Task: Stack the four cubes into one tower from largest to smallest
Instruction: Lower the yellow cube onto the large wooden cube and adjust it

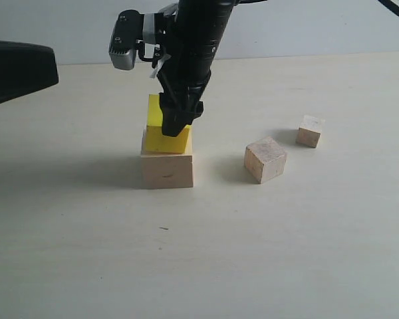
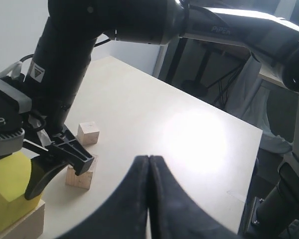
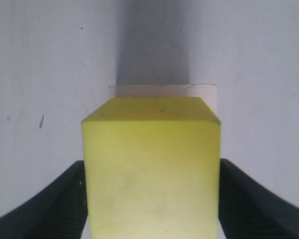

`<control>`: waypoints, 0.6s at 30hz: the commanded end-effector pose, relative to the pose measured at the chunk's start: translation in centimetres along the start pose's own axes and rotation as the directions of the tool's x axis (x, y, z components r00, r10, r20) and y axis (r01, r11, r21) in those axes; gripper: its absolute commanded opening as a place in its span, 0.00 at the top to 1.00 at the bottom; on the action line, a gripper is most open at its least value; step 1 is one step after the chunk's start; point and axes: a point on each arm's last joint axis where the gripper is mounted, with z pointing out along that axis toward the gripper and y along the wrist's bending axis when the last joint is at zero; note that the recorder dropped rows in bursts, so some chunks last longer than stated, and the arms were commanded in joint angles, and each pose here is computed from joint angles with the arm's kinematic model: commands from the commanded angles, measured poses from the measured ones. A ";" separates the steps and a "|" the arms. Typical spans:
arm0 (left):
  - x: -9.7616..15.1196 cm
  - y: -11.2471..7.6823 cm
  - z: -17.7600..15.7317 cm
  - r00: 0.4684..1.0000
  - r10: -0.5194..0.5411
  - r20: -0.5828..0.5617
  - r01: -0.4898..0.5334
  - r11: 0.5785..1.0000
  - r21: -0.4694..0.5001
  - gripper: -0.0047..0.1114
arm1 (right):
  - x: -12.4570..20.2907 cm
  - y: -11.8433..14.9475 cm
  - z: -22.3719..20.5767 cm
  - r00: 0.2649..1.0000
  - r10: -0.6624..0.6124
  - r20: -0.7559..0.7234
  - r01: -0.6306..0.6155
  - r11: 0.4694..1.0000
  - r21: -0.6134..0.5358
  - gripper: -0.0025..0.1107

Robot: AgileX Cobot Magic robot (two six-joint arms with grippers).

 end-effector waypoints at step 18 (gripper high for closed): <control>0.1 -0.1 0.0 1.000 0.000 0.000 0.000 1.000 0.007 0.96 | -0.2 -0.1 -0.4 1.000 -0.007 0.021 0.006 1.000 0.006 0.40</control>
